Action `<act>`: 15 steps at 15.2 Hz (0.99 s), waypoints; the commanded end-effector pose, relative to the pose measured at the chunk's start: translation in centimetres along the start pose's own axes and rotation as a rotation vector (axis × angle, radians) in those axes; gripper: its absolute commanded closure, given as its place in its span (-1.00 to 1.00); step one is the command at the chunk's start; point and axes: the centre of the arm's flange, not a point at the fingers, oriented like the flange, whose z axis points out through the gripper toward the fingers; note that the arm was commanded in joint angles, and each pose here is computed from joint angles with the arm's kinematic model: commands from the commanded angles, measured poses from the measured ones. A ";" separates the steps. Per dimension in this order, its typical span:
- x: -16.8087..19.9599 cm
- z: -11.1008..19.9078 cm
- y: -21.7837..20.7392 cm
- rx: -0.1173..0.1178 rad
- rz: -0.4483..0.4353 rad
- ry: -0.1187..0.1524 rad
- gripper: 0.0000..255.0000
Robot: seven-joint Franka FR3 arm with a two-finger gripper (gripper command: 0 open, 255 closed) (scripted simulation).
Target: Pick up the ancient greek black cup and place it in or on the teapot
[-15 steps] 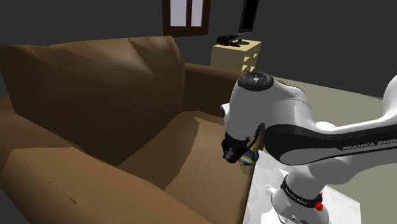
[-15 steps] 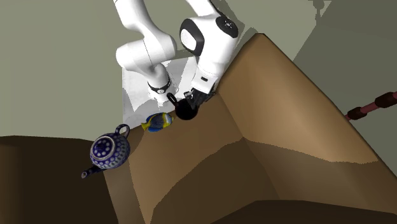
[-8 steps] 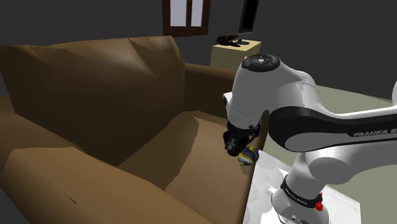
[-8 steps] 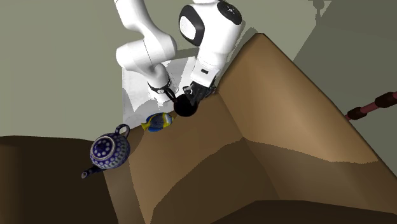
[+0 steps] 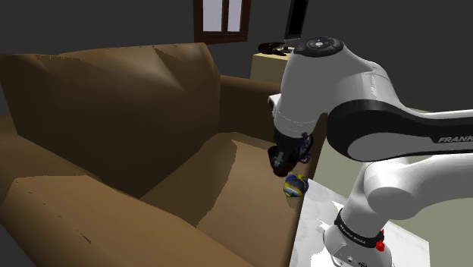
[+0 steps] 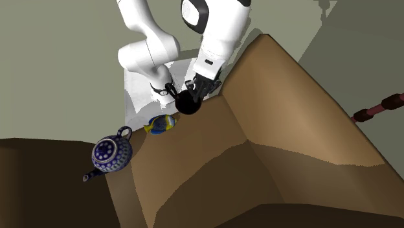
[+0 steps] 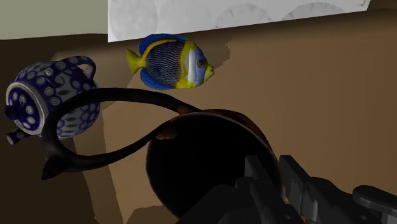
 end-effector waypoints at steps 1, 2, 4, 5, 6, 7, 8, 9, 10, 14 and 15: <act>0.1 -1.0 0.4 0.000 0.000 0.000 1.00; 0.1 -1.5 0.6 0.000 0.000 0.000 1.00; 0.2 -2.5 0.9 0.000 0.000 0.000 1.00; 0.3 -3.0 1.1 0.000 0.000 0.000 1.00; 0.3 -3.5 1.3 0.000 0.000 0.000 1.00; 0.4 -3.9 1.4 0.000 0.000 0.000 1.00; 0.4 -4.4 1.6 0.000 0.000 0.000 1.00; 0.5 -4.9 1.8 0.000 0.000 0.000 1.00; 0.5 -5.4 1.9 0.000 0.000 0.000 1.00; 0.8 -3.6 6.9 0.000 0.000 0.000 1.00; 0.9 -3.2 8.1 0.000 0.000 0.000 1.00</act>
